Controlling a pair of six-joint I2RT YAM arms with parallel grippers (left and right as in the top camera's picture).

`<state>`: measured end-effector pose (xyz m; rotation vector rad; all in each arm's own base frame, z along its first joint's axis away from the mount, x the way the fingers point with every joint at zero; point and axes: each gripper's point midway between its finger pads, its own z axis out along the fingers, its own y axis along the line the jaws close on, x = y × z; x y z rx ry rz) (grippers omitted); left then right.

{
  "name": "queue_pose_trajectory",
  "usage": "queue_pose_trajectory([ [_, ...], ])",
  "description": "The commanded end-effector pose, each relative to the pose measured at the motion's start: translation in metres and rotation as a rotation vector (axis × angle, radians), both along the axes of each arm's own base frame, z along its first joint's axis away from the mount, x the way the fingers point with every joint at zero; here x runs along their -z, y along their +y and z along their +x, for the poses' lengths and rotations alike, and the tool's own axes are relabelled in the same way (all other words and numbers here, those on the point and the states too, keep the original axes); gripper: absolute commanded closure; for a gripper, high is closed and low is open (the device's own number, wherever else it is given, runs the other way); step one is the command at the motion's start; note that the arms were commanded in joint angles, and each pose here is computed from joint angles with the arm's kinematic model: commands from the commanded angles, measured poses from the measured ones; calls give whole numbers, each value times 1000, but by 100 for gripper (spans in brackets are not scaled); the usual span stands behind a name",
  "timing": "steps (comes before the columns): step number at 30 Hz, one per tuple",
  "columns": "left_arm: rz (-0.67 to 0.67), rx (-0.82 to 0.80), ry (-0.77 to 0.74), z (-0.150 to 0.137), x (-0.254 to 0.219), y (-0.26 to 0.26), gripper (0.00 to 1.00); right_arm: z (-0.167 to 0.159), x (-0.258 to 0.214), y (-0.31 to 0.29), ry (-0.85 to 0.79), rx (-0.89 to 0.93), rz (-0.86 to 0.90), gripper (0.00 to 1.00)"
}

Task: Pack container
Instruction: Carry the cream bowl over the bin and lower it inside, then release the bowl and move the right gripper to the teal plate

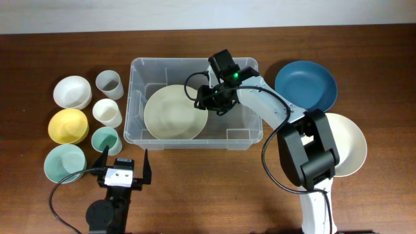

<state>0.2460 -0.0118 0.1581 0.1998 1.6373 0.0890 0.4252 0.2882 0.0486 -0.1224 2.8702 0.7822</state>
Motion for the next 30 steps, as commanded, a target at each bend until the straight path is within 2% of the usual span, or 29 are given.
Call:
queue_pose_trajectory([
  [1,12,3,0,0,1,0,1,13,-20,6,-75,-52,8,49],
  [5,12,3,0,0,1,0,0,30,-69,0,-183,-61,-22,46],
  [8,12,3,0,0,1,0,0,46,-112,-21,-304,-43,-140,35],
  [11,12,3,0,0,1,0,0,71,-176,-83,-438,124,-366,15],
  [14,12,3,0,0,1,0,1,79,-244,-163,-515,316,-503,5],
  [15,12,3,0,0,1,0,0,78,-252,-181,-517,357,-519,1],
  [16,12,3,0,0,1,0,0,78,-259,-206,-509,406,-544,1],
  [19,12,3,0,0,1,0,0,69,-253,-296,-390,618,-592,1],
  [20,12,3,0,0,1,0,1,66,-249,-309,-361,653,-595,1],
  [23,12,3,0,0,1,0,0,49,-212,-374,-176,782,-542,1],
  [27,12,3,0,0,1,0,0,34,-157,-409,5,808,-401,1],
  [30,12,3,0,0,1,0,1,31,-120,-423,47,747,-373,1],
])
